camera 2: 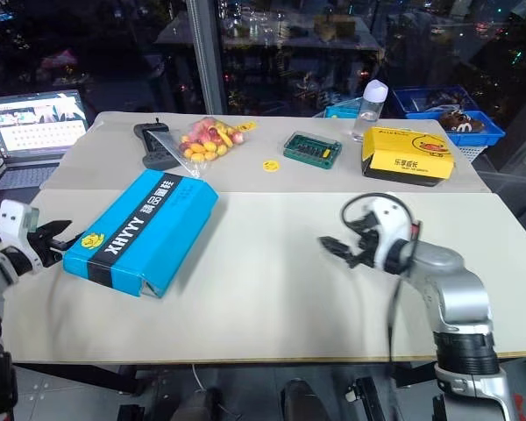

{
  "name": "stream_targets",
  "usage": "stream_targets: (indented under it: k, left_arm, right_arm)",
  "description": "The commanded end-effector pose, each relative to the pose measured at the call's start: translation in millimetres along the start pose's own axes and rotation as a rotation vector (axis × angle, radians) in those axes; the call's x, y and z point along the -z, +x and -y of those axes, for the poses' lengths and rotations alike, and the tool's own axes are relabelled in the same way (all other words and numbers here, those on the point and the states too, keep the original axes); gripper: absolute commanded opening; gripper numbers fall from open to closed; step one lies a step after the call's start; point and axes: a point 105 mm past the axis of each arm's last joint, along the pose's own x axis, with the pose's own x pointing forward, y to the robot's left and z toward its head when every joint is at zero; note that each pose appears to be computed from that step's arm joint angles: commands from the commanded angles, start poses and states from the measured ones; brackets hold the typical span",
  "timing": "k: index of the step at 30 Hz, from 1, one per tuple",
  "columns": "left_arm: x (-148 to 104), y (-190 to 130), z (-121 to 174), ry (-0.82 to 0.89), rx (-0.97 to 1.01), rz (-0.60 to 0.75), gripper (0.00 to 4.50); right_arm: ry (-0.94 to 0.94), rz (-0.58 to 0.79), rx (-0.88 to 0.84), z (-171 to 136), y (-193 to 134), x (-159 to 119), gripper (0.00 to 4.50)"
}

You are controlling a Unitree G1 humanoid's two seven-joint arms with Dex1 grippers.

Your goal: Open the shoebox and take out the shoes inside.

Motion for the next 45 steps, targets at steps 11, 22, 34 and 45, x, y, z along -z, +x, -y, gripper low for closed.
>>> stream_targets:
  k: [11,22,34,45]
  left_arm:
    - [-7.0,15.5,15.9,0.111,0.125,-0.048,0.91]
    - [-1.3,49.3,107.5,0.349,0.478,-0.040,0.91]
    - [-34.2,71.9,168.5,0.416,0.637,0.082,0.91]
    - [-45.7,98.7,191.3,0.478,0.676,0.145,0.91]
  right_arm:
    - [-0.219,-0.107,-0.144,-53.4,89.3,3.8,0.32]
    - [-0.293,-0.123,-0.148,-69.7,135.0,-2.5,0.32]
    - [-0.297,-0.170,-0.017,-15.7,86.2,0.3,0.32]
    - [-0.241,-0.200,0.130,5.7,19.2,0.1,0.32]
